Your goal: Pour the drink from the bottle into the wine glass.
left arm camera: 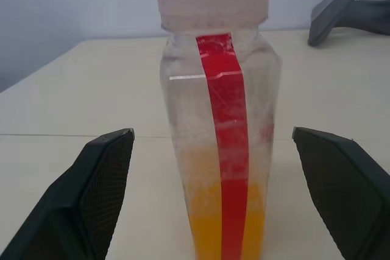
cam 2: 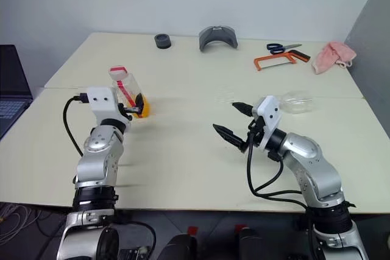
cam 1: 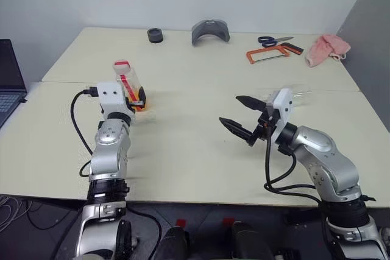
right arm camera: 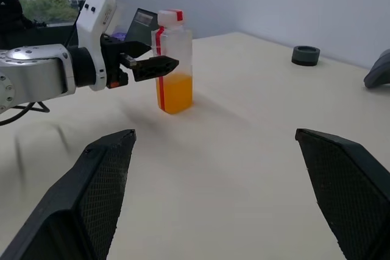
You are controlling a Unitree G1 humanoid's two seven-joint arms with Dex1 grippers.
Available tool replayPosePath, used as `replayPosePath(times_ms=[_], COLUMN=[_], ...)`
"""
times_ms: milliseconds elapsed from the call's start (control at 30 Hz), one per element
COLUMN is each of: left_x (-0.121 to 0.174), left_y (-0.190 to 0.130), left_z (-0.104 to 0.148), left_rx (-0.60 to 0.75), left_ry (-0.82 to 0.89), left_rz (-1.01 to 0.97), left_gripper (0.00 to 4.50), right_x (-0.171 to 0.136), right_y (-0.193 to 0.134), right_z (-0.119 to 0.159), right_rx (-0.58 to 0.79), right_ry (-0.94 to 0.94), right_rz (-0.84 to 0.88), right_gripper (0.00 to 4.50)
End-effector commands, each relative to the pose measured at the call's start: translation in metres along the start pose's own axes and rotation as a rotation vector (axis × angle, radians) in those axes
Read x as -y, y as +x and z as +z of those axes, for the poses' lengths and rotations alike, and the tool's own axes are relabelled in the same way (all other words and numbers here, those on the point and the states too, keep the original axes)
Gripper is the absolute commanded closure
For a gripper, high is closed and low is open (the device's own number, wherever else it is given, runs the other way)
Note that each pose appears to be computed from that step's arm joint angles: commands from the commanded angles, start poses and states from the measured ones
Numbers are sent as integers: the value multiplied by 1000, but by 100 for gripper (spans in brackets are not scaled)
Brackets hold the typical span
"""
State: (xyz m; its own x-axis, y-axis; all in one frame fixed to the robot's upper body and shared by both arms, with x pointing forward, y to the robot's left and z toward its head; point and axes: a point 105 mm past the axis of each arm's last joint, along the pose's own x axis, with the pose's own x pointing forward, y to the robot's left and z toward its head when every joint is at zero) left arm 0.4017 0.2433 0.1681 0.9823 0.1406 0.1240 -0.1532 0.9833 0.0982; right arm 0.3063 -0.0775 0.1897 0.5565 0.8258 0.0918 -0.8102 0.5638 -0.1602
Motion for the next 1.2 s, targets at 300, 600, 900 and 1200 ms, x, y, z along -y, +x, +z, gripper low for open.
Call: replayPosePath(times_ms=[300, 600, 900, 1200], left_x=[-6, -3, -2, 2], left_y=[27, 38, 41, 43], left_z=[23, 25, 26, 33], left_rx=[49, 35, 35, 57], left_ry=[13, 14, 18, 33], left_rz=[70, 46, 42, 26], left_gripper=[3, 3, 3, 3], right_x=[-7, -8, -12, -13], right_y=[7, 9, 11, 11], right_z=[14, 14, 17, 16], right_rx=[45, 49, 61, 56], right_ry=[-26, -25, -24, -23], right_rz=[36, 43, 69, 76], right_gripper=[0, 0, 0, 0])
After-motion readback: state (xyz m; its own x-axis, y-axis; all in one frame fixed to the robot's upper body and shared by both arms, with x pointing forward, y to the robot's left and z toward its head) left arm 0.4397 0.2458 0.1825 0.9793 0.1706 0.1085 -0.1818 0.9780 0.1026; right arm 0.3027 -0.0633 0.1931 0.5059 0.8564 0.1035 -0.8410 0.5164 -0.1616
